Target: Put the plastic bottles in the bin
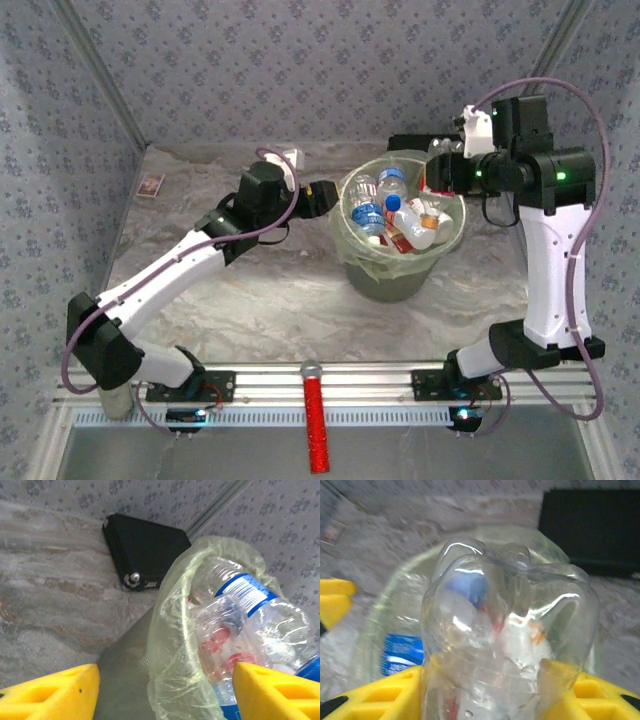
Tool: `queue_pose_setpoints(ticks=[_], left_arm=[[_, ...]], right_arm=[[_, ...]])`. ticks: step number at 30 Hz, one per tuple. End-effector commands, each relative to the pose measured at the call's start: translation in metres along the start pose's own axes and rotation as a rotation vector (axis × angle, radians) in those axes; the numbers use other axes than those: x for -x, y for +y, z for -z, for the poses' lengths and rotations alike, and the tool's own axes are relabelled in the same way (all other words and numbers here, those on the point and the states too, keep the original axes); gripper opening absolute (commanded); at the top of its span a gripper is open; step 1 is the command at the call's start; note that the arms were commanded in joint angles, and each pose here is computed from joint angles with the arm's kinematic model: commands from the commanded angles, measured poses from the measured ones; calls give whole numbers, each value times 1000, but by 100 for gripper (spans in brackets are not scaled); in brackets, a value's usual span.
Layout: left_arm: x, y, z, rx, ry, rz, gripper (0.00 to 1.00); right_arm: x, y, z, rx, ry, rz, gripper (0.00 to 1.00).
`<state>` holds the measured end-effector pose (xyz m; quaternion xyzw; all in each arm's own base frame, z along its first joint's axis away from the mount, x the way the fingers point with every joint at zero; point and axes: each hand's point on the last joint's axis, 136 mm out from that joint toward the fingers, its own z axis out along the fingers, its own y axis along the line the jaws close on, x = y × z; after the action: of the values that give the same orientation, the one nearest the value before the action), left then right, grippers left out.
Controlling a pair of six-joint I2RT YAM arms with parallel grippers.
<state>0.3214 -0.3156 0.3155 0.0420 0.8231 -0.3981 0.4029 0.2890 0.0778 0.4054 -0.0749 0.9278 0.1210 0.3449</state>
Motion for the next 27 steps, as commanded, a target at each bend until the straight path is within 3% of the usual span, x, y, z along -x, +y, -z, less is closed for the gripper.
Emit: queue_pose_setpoints(ticks=[1, 8, 14, 17, 19, 22, 27], left_arm=[[7, -16, -1, -47, 20, -1, 69], [-1, -17, -15, -62, 53, 6, 66], [-6, -12, -25, -38, 80, 10, 57], [-8, -10, -29, -33, 87, 15, 52], [-9, -9, -32, -28, 90, 17, 50], [-9, -7, -35, -23, 93, 23, 45], [-9, -5, -38, -15, 94, 34, 36]], right_arm=[[-24, -27, -6, -137, 144, 49, 47], [-29, -40, -39, -181, 270, 133, 50], [-31, -28, -64, -127, 338, 234, 63], [-33, -8, -72, -27, 345, 262, 73], [-32, 1, -72, 10, 333, 263, 80], [-22, 0, -68, 1, 275, 226, 82], [0, -39, -54, -94, 132, -7, 83]])
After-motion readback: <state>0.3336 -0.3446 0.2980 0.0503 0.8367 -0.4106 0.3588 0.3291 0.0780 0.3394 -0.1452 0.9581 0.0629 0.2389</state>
